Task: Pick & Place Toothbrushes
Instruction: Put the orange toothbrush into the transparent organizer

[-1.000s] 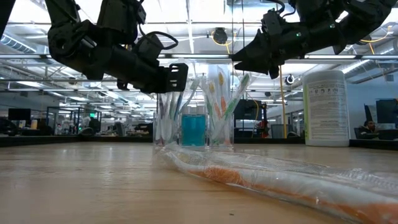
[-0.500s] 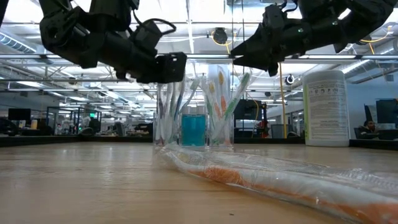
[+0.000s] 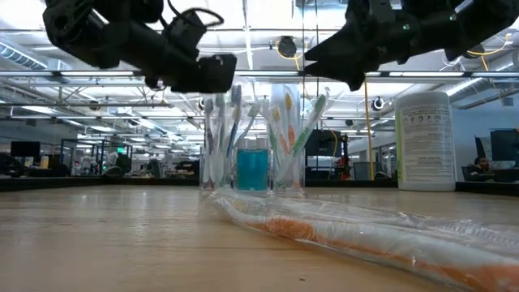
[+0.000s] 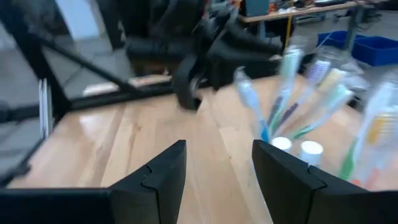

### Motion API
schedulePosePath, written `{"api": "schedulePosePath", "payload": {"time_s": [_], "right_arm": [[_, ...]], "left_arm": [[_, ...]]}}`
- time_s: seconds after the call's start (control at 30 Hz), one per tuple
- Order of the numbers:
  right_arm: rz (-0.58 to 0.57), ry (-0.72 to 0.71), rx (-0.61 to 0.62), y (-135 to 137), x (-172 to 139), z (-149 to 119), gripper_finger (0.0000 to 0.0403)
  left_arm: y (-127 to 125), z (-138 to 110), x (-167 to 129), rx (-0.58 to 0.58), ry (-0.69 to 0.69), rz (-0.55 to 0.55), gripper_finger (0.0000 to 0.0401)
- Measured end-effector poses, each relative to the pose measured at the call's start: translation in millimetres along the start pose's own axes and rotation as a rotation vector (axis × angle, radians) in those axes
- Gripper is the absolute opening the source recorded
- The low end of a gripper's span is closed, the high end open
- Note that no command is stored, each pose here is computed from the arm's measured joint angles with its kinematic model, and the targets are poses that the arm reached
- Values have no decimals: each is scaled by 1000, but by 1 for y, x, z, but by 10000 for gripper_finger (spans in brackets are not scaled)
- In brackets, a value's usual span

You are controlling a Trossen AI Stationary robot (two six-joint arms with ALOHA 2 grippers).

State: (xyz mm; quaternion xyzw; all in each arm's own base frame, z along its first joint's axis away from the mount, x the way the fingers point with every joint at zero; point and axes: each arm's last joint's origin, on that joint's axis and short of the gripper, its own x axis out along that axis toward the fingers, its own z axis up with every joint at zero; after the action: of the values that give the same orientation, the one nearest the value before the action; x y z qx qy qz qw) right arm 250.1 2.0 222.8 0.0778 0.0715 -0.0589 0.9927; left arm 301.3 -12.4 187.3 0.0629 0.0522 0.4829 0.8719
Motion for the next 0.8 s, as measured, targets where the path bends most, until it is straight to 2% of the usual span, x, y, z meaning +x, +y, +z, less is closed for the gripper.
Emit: {"api": "schedulePosePath", "payload": {"time_s": [0.07,0.2,0.27,0.47,0.63,0.8], "right_arm": [[-12,32,-36,7,2,4,176],[-116,153,-86,24,12,14,176],[-118,211,-112,37,20,14,176],[21,289,-85,78,53,8,176],[88,441,-22,105,79,-3,176],[151,619,145,132,87,-36,176]], "left_arm": [[3,10,-2,-34,-16,-56,148],[14,28,-9,-89,-4,-228,148],[21,34,-13,-89,23,-274,147],[42,47,-22,-73,68,-278,147],[50,55,-26,-69,55,-278,147],[52,56,-26,-34,46,-280,147]]}}
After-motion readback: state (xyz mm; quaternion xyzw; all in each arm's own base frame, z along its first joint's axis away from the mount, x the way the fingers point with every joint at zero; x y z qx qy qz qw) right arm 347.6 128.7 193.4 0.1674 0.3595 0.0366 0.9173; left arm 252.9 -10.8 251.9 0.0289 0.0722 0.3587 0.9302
